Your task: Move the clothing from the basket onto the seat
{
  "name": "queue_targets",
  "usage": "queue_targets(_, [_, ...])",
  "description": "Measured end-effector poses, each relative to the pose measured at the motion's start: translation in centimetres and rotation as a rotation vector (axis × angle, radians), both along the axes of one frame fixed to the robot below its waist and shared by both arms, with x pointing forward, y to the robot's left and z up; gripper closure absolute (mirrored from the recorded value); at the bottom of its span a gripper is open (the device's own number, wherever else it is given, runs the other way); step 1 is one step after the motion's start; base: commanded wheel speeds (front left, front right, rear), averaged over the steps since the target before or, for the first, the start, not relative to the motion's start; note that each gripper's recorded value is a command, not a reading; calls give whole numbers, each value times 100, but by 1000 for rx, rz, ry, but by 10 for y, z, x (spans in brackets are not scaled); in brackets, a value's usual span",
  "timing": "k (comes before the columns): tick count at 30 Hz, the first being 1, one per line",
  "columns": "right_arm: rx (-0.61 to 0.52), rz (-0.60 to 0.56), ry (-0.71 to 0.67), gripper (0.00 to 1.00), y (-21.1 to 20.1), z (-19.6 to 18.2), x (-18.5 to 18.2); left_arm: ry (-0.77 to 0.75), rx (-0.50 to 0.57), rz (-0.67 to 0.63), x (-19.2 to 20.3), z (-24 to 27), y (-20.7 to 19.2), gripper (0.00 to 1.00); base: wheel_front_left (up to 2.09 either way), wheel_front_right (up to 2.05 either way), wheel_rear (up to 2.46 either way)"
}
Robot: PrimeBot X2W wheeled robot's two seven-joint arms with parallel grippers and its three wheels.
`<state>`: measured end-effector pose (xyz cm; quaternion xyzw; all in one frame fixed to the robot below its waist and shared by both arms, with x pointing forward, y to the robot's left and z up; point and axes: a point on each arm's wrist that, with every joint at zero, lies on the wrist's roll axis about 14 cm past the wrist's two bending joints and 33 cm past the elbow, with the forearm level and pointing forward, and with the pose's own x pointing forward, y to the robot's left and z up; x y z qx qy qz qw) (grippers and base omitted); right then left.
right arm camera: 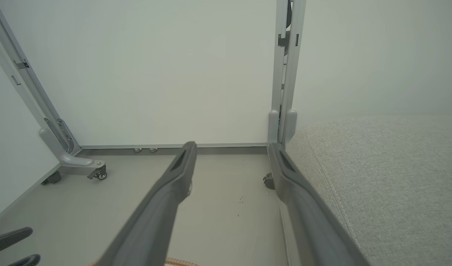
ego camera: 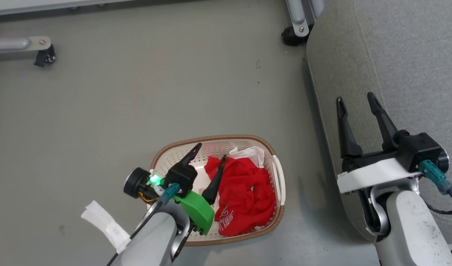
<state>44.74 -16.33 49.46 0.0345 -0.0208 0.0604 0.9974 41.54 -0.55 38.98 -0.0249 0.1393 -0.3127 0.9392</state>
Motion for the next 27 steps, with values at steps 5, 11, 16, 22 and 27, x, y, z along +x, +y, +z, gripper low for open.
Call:
queue_targets(5, [-3, -16, 24, 0, -6, -18, 15, 99, 24, -137, -11, -38, -31, 0, 0, 0, 0])
queue_targets(11, [-7, -31, 61, 0, -13, -45, 31, 231, 62, -247, -25, -87, -51, 0, 0, 0, 0])
queue_targets(16, [-17, -42, 97, 0, -18, -70, 41, 346, 112, -274, -28, -129, -53, 0, 0, 0, 0])
queue_targets(22, [-22, -45, 150, 0, -21, -104, 49, 484, 156, -260, -28, -180, -48, 0, 0, 0, 0])
queue_targets(27, [-21, -47, 211, 0, -23, -135, 50, 618, 183, -270, -47, -221, -43, 0, 0, 0, 0])
